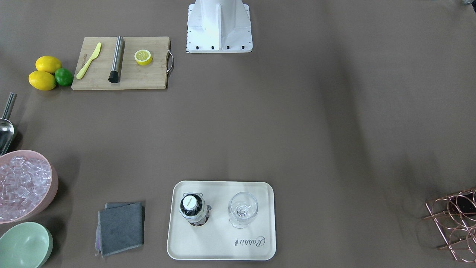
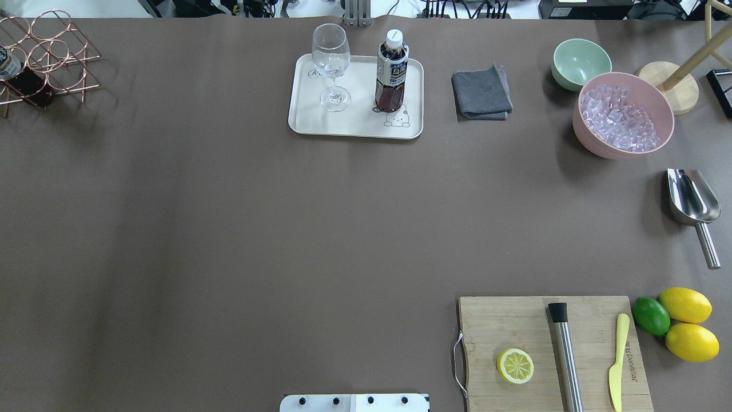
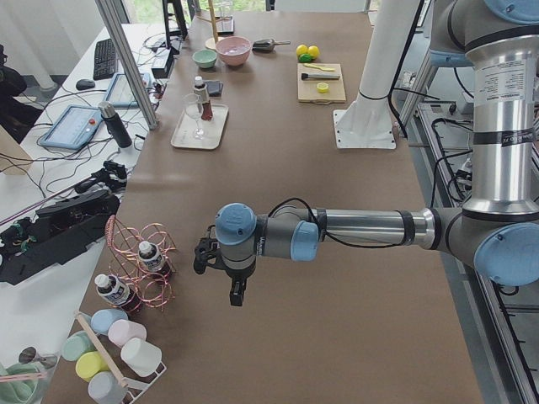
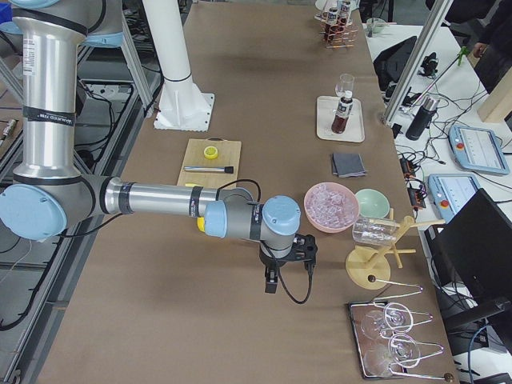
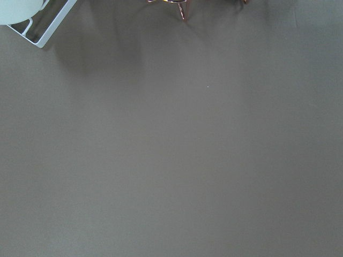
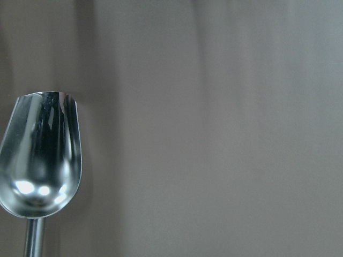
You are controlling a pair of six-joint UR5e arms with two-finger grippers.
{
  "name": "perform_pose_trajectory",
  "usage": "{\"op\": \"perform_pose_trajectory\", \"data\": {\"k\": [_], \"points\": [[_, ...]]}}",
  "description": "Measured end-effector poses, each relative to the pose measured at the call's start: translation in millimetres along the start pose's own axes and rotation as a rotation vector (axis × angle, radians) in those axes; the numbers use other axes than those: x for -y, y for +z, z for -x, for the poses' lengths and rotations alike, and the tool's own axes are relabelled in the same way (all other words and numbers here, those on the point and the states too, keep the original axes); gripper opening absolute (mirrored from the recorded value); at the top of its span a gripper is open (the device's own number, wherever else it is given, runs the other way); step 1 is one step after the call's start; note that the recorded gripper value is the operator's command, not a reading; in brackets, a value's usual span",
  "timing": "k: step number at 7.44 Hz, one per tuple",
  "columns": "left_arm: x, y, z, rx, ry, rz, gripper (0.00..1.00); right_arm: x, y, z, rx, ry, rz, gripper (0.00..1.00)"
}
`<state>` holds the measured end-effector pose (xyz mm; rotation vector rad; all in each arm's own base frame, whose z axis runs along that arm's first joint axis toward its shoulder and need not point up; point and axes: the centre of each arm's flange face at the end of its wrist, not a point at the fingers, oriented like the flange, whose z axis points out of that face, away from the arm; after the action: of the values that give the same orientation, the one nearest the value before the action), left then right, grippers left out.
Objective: Take tea from basket to plate
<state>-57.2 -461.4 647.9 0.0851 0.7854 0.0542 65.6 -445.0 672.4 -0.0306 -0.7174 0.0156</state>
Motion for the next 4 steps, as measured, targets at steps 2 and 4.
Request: {"op": "perform_pose_trajectory", "data": {"k": [2,4], "points": [[0.3,-0.6,-0.3,-0.002,0.009,-0.001,0.98,-0.1,0.1,1.8,0.0,-0.009,0.001,1.0],[0.1,-1.3,-0.3,-0.003,0.01,-0.002,0.98,-4.8,-0.3,-1.2,-0.002,-0.001,0.0,1.0]]}}
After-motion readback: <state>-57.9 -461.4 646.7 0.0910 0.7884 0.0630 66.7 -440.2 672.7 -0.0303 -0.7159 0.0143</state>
